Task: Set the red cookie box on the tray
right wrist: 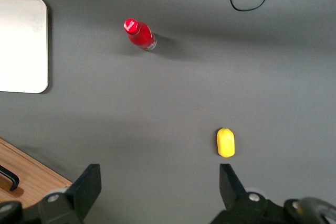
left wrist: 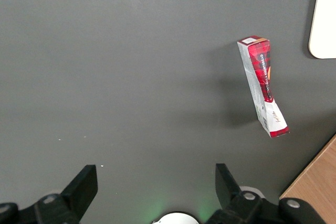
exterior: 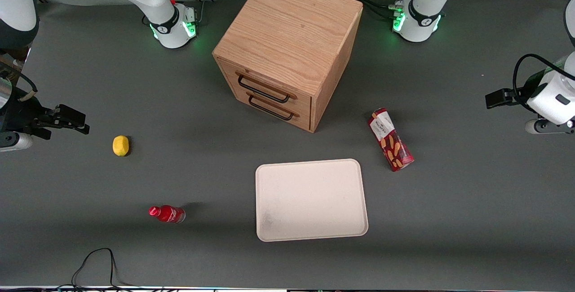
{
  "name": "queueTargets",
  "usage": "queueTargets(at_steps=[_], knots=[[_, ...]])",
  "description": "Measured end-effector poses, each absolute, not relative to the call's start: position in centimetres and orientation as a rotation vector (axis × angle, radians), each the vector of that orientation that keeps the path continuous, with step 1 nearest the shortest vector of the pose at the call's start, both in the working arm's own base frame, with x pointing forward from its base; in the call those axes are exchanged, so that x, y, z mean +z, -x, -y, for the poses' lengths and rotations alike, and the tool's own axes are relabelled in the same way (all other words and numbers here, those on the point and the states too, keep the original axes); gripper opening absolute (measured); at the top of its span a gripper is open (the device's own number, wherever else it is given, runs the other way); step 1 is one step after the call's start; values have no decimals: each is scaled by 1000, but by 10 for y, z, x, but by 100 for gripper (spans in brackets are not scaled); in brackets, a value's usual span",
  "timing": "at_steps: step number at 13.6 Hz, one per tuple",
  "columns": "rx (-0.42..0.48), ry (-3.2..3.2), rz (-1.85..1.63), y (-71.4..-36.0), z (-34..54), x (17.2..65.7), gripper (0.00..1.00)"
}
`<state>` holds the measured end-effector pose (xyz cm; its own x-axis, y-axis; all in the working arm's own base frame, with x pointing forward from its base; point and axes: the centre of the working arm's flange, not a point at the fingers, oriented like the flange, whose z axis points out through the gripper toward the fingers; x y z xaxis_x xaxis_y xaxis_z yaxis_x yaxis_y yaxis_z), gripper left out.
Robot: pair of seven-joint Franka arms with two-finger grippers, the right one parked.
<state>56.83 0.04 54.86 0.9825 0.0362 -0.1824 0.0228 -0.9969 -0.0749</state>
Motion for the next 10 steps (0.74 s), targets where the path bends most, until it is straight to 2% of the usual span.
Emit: queueTargets(at_steps=[10], knots=[[276, 3057, 36, -569, 4, 551, 100]])
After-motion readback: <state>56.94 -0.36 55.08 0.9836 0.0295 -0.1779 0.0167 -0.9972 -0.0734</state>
